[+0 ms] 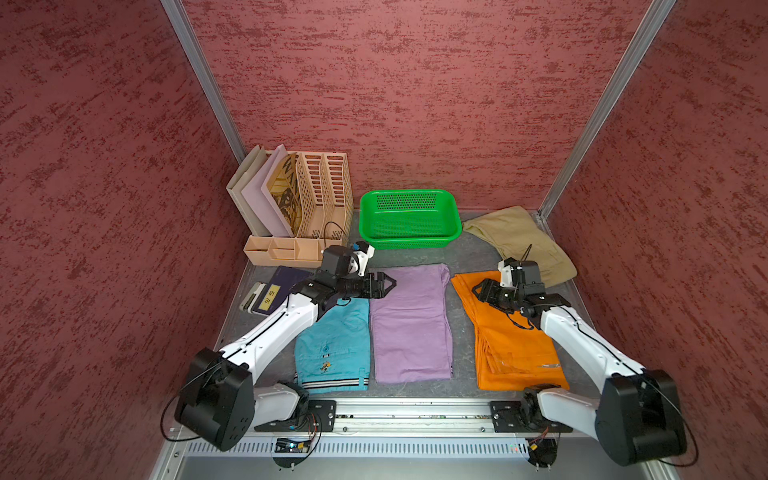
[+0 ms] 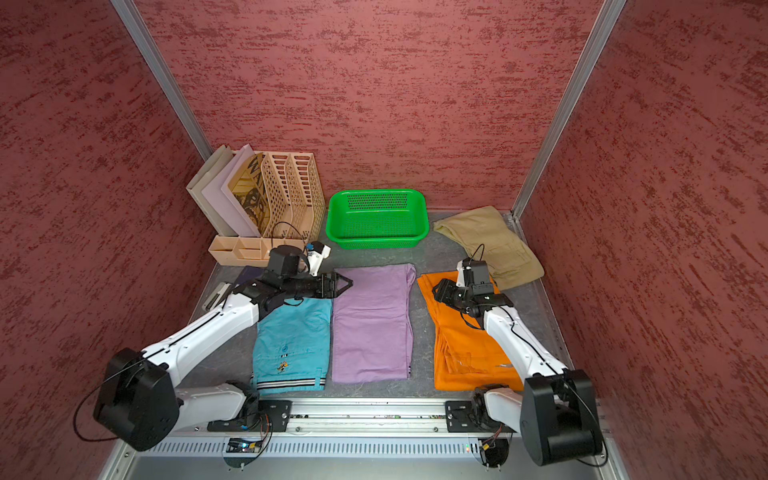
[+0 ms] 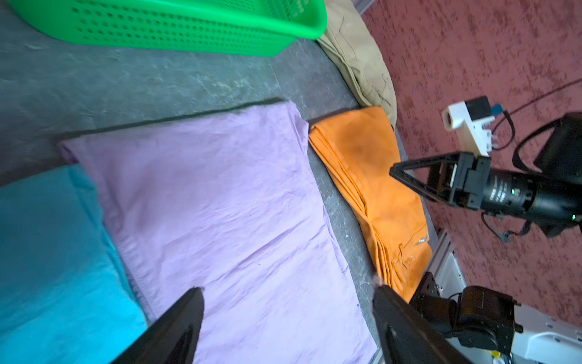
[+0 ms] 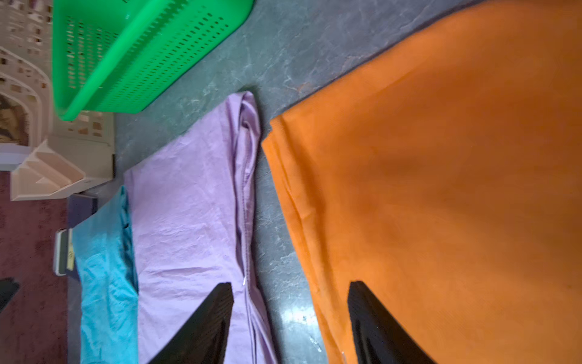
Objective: Put the folded long pants in the basket
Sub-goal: Pick up the long pant at the center of the board.
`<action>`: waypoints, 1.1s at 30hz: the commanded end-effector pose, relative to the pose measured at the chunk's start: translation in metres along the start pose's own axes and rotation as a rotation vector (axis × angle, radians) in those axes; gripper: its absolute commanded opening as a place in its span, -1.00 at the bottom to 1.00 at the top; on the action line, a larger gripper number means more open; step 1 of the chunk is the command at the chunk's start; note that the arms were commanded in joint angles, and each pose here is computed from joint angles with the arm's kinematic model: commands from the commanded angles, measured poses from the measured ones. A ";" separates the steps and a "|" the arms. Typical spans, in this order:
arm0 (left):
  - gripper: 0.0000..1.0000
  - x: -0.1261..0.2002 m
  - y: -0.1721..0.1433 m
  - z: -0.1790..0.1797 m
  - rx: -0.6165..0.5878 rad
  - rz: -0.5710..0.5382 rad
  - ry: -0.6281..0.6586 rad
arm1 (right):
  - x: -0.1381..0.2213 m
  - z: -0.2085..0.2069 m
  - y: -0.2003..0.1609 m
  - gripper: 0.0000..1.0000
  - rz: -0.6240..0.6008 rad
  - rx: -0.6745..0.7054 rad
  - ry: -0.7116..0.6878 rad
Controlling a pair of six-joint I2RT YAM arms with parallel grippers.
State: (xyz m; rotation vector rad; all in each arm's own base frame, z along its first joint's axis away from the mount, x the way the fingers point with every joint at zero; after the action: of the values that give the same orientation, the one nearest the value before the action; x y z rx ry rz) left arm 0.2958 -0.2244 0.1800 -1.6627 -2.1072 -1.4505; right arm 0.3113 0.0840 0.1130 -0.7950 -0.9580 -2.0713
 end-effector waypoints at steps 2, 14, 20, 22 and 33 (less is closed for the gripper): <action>0.72 -0.023 0.002 -0.023 -0.108 0.064 -0.043 | -0.029 -0.012 0.037 0.11 -0.061 -0.015 -0.136; 0.71 -0.040 -0.004 -0.014 -0.084 0.111 -0.020 | -0.068 -0.002 0.033 0.56 0.073 0.116 -0.279; 0.71 -0.036 -0.005 -0.001 -0.067 0.100 0.021 | -0.074 -0.001 0.010 0.73 0.159 0.229 -0.335; 0.71 -0.034 -0.004 0.002 -0.054 0.095 0.026 | -0.081 -0.008 0.004 0.71 0.198 0.241 -0.372; 0.71 -0.029 -0.002 0.007 -0.028 0.090 0.033 | -0.106 -0.029 -0.011 0.30 0.262 0.311 -0.517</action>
State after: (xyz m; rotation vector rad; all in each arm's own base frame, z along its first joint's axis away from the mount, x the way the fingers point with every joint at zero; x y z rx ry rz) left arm 0.3102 -0.2438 0.1539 -1.7208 -1.9678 -1.4717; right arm 0.3653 0.1091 0.0328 -1.1693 -1.2969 -1.5631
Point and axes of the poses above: each gripper's point midway between its finger pads, its own x axis back along the fingers, its own z axis along the line the jaws close on, y = z × x, the point moved 1 cm from there along x, back along the fingers, and after that the axes turned 4 degrees about -x, right-handed, at the moved point
